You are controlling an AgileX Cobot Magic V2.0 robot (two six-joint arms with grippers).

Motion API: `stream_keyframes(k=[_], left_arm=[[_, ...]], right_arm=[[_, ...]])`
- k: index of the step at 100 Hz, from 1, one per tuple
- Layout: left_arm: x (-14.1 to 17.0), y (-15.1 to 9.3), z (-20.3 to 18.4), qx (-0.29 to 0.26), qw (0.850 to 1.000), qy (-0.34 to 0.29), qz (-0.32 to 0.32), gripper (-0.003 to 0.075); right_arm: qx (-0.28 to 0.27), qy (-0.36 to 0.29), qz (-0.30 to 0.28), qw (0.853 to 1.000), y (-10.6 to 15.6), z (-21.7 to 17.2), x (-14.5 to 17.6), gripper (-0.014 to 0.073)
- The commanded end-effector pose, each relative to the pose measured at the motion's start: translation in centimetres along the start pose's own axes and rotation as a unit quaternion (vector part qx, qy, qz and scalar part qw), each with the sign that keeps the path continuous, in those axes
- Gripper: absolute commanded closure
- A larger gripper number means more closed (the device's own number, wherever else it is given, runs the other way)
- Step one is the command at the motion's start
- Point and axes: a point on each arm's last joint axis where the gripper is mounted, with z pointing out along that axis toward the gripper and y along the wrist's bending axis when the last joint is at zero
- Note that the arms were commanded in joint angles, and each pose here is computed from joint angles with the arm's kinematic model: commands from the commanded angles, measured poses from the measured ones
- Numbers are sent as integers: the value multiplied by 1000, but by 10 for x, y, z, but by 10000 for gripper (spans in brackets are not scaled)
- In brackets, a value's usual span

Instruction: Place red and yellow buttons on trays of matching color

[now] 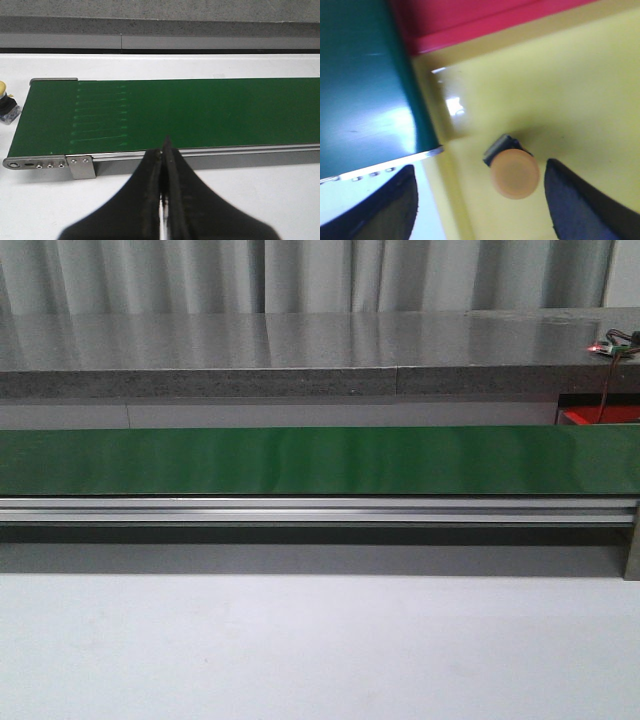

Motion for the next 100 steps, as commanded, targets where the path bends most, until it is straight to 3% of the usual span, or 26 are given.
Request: stream_keyframes(k=[1,30,46,73,100], left_arm=[[-14,-3,-4,7,999,-46,-7,739],[-14,-3,-4,7,999,-46,-7,739],[-14,-3,-4,7,999,-46,-7,739],[-14,-2,-4,6,999,-47,-7,739],[-14,-3,-4,10,999,-47,-11,740]], right_arm=[[-20,-51,-32,998,18,-27,-6,63],[-89,-52,-116,988,80,-36,8,300],[-111,-56,-142,982,100,-39,13,353],[-132,-54,-145,979,110,-41,17,551],[-131,-47,-145,979,110,-41,18,564]])
